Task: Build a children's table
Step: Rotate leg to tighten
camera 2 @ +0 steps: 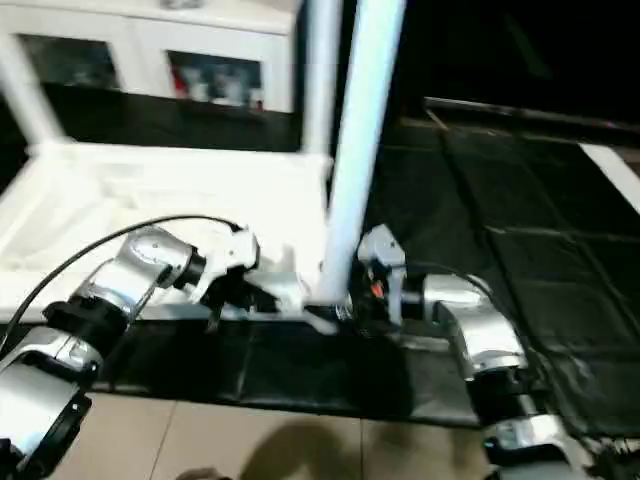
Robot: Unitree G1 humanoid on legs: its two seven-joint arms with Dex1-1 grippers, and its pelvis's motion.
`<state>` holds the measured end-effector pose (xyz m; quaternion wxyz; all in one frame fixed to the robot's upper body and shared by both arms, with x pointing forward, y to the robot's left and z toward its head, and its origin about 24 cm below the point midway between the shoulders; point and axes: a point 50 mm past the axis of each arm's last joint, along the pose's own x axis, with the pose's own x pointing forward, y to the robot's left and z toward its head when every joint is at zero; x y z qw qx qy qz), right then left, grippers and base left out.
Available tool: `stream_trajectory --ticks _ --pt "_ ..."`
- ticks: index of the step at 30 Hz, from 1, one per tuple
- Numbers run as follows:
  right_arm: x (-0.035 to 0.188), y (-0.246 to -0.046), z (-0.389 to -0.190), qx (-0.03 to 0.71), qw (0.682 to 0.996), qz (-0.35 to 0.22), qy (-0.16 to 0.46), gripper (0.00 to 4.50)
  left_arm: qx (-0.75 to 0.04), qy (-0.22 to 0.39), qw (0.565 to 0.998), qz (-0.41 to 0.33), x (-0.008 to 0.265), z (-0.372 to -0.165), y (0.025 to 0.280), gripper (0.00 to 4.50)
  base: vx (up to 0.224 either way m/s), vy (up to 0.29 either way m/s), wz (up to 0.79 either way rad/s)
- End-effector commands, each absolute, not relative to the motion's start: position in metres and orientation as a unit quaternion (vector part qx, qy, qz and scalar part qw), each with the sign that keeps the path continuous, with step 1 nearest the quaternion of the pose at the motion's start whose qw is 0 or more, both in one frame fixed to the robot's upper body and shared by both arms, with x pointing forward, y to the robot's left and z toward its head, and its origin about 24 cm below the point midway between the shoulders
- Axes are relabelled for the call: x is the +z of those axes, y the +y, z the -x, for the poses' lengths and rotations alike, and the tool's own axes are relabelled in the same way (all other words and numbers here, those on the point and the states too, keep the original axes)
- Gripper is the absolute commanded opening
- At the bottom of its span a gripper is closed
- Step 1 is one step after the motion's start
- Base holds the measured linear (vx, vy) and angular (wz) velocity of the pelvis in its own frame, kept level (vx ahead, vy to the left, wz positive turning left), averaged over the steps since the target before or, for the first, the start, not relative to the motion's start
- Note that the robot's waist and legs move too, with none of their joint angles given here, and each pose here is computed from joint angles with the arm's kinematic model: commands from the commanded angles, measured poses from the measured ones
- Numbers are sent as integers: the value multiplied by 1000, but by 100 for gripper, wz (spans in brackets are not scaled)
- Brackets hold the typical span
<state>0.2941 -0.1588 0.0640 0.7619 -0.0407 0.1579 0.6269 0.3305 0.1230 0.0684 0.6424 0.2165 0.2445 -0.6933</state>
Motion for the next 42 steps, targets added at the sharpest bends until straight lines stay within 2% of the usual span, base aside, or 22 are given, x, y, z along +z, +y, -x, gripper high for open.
stream_trajectory --ticks 1,2,4,5,8,9,10,14,21,25,30,31,32,34,35,36,38,40,42 --pt "67 -159 -291 654 739 45 153 445 -729 222 604 -234 79 -327 114 0 0 0 0" --pt "67 -159 -291 657 737 45 153 428 -730 223 602 -235 79 -327 114 0 0 0 0" --pt "66 -159 -291 666 728 46 155 428 -739 225 588 -241 79 -325 116 0 0 0 0" --pt "66 -159 -291 672 723 45 157 406 -745 227 578 -245 80 -323 118 0 0 0 0" --pt "66 -158 -291 677 719 43 154 400 -750 231 566 -251 80 -321 119 0 0 0 0" --pt "66 -157 -291 680 716 41 152 378 -753 233 560 -255 79 -320 121 0 0 0 0" --pt "66 -156 -292 681 716 40 152 378 -754 233 558 -256 79 -320 121 0 0 0 0" --pt "64 -154 -293 682 714 38 154 357 -757 232 553 -259 79 -318 120 0 0 0 0" --pt "61 -150 -291 690 706 24 158 291 -759 232 550 -261 78 -317 119 0 0 0 0" --pt "60 -148 -291 693 703 15 160 276 -759 233 549 -262 77 -316 120 0 0 0 0" --pt "59 -143 -290 688 708 -7 159 233 -744 237 569 -257 75 -318 120 0 0 0 0" --pt "53 -138 -291 650 738 -30 177 228 -713 235 625 -216 75 -326 114 0 0 0 0" --pt "53 -138 -291 650 739 -30 177 223 -712 235 625 -216 75 -326 114 0 0 0 0" --pt "46 -133 -292 620 764 -13 179 220 -695 236 648 -203 75 -330 111 0 0 0 0" --pt "38 -123 -299 561 807 -5 185 213 -663 239 683 -191 72 -336 106 0 0 0 0" --pt "38 -123 -299 561 807 -5 185 213 -663 239 683 -191 72 -336 106 0 0 0 0" --pt "35 -118 -303 531 826 -7 188 207 -648 241 699 -184 69 -338 102 0 0 0 0" --pt "32 -107 -314 467 861 -16 201 206 -602 250 738 -175 65 -345 94 0 0 0 0" --pt "32 -98 -321 425 880 -26 209 199 -566 255 766 -165 63 -351 87 0 0 0 0"
